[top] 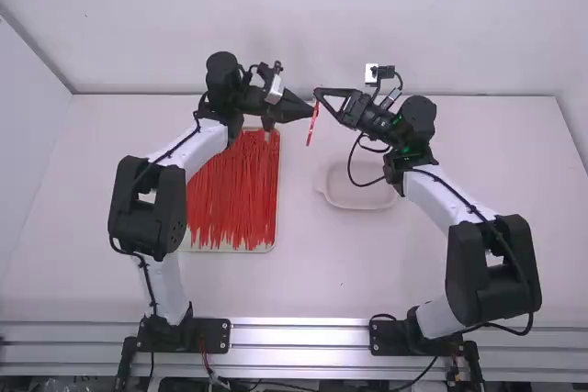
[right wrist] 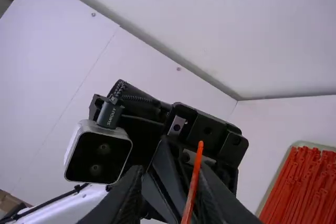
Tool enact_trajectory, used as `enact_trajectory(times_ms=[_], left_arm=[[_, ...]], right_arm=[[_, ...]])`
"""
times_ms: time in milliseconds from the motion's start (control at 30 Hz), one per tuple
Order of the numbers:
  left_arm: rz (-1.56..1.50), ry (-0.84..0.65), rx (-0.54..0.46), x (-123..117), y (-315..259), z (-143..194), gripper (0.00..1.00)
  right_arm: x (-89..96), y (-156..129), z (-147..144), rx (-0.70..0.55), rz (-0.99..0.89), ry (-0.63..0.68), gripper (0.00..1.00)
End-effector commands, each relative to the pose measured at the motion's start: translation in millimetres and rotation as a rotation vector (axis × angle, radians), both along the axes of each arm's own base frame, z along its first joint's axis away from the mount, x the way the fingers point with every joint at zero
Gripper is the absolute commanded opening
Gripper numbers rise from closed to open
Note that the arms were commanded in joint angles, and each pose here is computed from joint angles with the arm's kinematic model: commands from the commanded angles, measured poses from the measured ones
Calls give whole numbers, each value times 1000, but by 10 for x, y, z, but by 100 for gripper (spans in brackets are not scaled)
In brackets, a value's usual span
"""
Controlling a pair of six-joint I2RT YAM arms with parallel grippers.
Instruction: Fasten the cable tie
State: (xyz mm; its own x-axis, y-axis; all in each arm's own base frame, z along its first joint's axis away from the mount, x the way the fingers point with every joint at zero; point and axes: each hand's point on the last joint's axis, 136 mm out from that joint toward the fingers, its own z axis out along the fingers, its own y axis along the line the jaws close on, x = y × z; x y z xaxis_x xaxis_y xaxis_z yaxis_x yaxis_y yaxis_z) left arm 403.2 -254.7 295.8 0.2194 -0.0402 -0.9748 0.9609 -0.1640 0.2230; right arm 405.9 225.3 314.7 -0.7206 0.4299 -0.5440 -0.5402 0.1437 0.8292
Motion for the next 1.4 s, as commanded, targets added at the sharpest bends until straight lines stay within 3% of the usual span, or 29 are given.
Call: enact_trajectory(times_ms=[0,67,167,600,1367], left_arm=[[-23,15,5,-42,-4,4,2],[-23,9,3,-47,-3,33,2],[-23,2,2,-57,-3,78,2],[-23,47,10,-78,5,-40,2],[-23,151,30,-205,32,-453,2]], right_arm=[[-7,30,138,5,17,-39,24],[-6,29,135,4,16,-38,18],[-12,31,136,-3,17,-52,1],[-17,24,154,-4,18,-69,0],[94,-476,521,75,-85,-188,0]])
